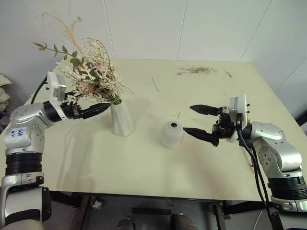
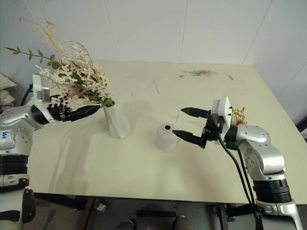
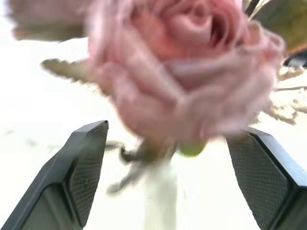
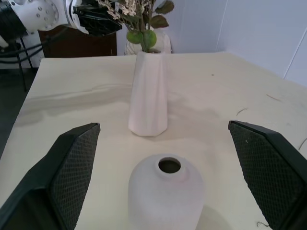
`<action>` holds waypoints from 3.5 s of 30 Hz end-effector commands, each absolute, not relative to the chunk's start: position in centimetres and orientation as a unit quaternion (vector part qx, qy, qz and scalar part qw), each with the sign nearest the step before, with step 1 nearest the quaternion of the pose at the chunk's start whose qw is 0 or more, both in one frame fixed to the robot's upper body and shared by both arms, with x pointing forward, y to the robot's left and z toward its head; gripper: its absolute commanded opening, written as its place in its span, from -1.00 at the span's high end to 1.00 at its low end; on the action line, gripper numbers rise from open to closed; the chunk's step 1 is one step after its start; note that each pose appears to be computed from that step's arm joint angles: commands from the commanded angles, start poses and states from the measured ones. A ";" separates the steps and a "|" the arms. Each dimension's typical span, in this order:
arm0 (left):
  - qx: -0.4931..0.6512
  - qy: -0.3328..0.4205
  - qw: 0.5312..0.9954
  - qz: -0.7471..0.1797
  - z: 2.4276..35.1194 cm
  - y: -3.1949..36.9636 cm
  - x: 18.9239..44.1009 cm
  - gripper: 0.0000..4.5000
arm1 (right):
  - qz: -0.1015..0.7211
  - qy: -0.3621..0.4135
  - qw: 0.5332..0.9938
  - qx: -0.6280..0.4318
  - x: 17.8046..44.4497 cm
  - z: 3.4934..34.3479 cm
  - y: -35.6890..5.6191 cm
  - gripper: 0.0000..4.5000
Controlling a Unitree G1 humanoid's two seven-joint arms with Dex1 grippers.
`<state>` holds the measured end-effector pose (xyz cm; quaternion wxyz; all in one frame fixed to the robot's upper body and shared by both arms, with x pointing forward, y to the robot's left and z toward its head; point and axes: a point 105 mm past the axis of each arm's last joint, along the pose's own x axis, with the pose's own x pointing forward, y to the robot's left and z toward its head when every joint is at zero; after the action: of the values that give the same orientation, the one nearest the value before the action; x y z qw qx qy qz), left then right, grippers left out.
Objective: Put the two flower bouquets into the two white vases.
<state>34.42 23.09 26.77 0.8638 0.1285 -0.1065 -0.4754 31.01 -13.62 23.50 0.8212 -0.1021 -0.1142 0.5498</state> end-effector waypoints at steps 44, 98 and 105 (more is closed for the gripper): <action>0.164 -0.134 0.750 -0.626 25.4 19.3 26.7 -0.81 | 0.136 0.445 0.874 -0.140 33.0 16.7 -32.4 -1.00; 0.144 -0.154 0.816 -0.538 24.4 20.5 30.4 -0.83 | 0.459 -0.263 0.847 0.055 33.1 26.5 -7.6 1.00; 0.147 -0.150 0.812 -0.545 24.3 20.0 30.5 -0.83 | 0.460 -0.260 0.847 0.059 32.8 26.4 -8.0 1.00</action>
<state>30.86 20.37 23.18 0.8198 0.1250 -0.1338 -0.5426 33.52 -7.70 25.38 0.8543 0.0647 -0.2382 0.4575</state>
